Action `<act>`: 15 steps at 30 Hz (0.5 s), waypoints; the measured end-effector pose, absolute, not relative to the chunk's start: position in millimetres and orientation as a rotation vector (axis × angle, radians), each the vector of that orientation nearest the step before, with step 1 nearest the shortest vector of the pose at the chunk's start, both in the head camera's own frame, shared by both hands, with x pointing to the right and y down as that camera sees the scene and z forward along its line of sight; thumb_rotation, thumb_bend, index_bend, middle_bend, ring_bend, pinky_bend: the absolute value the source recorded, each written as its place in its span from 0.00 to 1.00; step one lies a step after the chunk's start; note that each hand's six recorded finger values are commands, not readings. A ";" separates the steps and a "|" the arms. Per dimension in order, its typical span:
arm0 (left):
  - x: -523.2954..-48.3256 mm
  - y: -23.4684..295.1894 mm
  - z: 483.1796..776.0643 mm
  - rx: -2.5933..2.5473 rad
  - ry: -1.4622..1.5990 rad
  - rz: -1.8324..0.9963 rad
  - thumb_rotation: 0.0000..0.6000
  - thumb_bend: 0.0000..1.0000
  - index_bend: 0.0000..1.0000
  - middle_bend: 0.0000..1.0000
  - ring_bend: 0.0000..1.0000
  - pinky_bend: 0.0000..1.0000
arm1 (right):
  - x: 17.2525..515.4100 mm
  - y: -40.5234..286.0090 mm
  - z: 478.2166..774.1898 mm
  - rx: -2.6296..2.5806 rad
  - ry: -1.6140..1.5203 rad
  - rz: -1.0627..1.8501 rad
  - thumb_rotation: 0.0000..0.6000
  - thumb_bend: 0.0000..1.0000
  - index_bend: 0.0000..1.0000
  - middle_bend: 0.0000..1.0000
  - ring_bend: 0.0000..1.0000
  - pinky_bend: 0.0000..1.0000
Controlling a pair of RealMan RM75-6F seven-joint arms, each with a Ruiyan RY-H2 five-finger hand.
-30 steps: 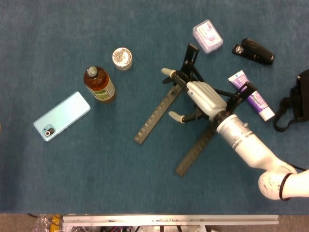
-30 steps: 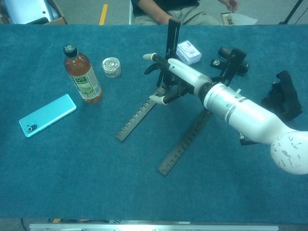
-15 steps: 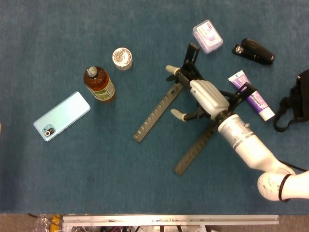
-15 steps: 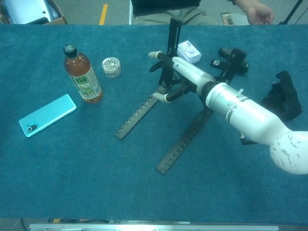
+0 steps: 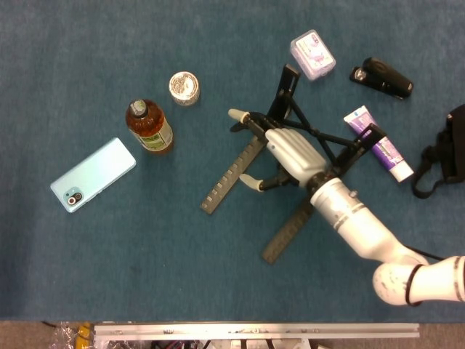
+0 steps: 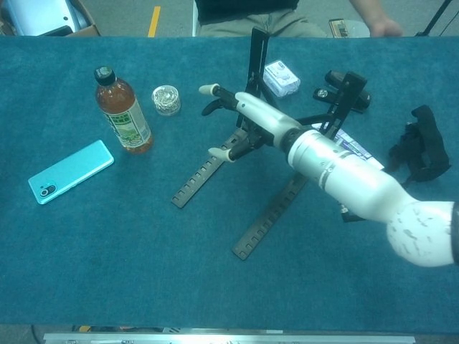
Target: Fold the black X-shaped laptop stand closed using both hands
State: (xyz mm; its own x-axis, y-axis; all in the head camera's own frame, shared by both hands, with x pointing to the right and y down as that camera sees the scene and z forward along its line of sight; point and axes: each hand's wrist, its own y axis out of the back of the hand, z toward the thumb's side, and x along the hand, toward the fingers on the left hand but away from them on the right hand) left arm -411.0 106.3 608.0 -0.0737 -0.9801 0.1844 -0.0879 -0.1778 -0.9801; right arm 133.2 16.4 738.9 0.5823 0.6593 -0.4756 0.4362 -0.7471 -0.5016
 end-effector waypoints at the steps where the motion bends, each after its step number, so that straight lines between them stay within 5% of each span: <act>1: -411.8 106.8 607.4 -1.364 1.241 -1.366 1.00 0.28 0.19 0.17 0.11 0.14 | 131.5 16.0 740.5 -2.476 -0.893 0.953 1.00 0.25 0.04 0.21 0.02 0.06; 15: -414.4 108.9 604.3 -1.370 1.253 -1.350 1.00 0.28 0.19 0.17 0.09 0.14 | 137.7 6.8 754.5 -2.299 -0.963 1.105 1.00 0.25 0.04 0.21 0.00 0.05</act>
